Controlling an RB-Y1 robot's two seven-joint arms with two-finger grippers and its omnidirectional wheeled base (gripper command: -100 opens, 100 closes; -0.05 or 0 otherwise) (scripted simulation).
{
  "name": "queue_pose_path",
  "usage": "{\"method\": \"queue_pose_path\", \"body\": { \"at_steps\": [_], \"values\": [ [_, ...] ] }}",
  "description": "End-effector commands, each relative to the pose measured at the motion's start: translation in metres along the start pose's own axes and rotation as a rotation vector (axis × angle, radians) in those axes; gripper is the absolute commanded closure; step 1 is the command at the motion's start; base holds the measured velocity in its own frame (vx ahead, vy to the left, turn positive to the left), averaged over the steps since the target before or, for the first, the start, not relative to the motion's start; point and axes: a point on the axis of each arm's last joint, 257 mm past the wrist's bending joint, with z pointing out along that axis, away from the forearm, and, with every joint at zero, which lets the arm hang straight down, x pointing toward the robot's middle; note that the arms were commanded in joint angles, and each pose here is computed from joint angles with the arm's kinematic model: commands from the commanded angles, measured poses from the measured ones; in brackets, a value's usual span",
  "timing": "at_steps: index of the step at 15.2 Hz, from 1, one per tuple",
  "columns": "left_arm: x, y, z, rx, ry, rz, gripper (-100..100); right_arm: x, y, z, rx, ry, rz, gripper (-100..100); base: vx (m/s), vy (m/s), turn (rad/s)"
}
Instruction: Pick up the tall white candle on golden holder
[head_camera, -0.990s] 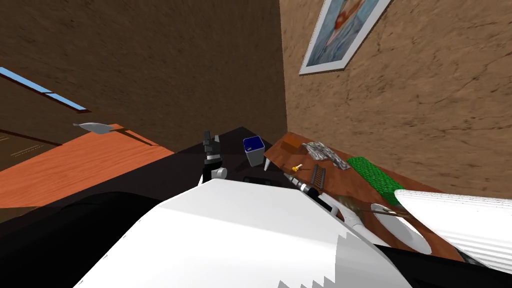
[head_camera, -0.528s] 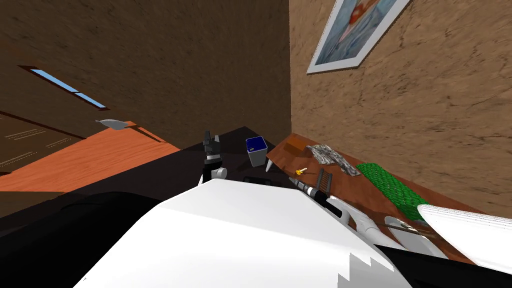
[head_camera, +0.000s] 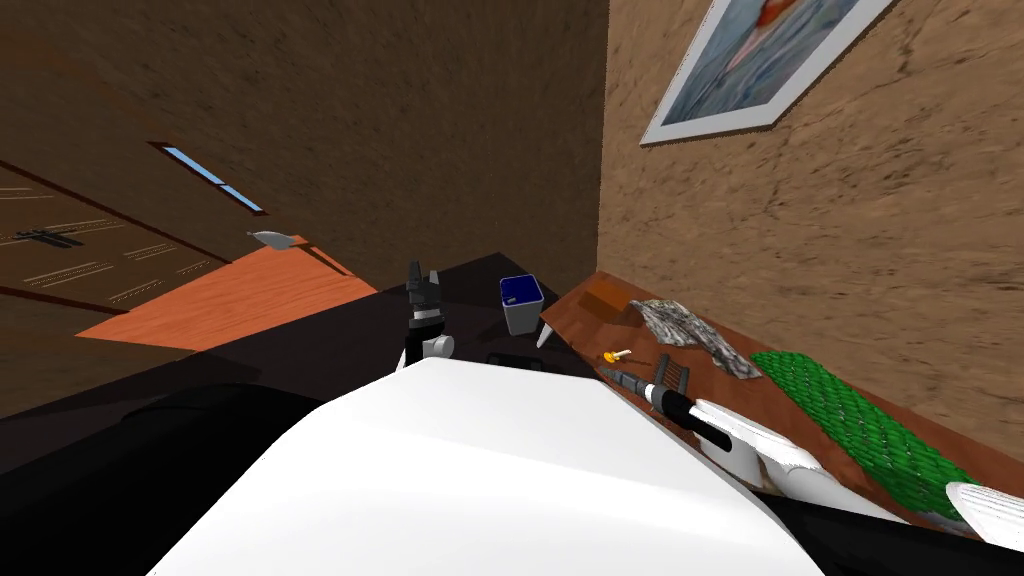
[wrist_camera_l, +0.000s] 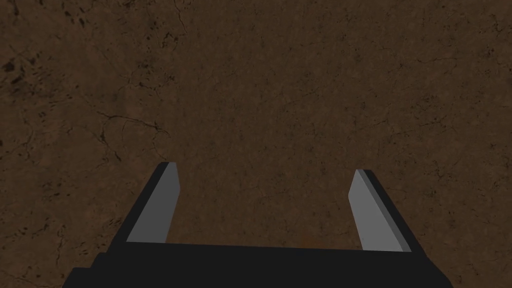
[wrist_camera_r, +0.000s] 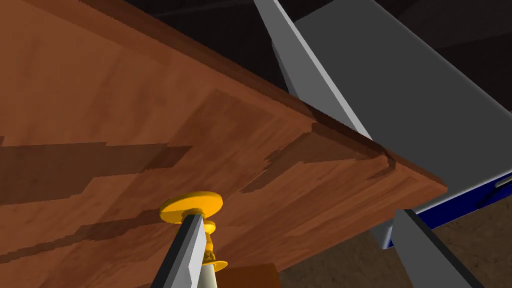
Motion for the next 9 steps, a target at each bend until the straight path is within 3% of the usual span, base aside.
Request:
{"method": "queue_pose_path", "body": {
  "at_steps": [1,5,6,9],
  "values": [
    [0.0,0.0,0.0,0.0,0.0,0.0,0,0.003,-0.023,-0.011,0.044,0.027,-0.034,-100,0.039,0.037,0.153],
    [0.0,0.0,0.0,0.0,0.0,0.0,0,0.002,-0.073,-0.042,0.143,0.083,-0.104,-100,0.036,0.035,0.134],
    [0.0,0.0,0.0,0.0,0.0,0.0,0,0.002,-0.073,-0.042,0.143,0.083,-0.104,-100,0.036,0.039,0.115],
    [0.0,0.0,0.0,0.0,0.0,0.0,0,-0.003,-0.103,-0.065,0.207,0.116,-0.15,-100,0.04,0.042,0.139]
  ]
}}
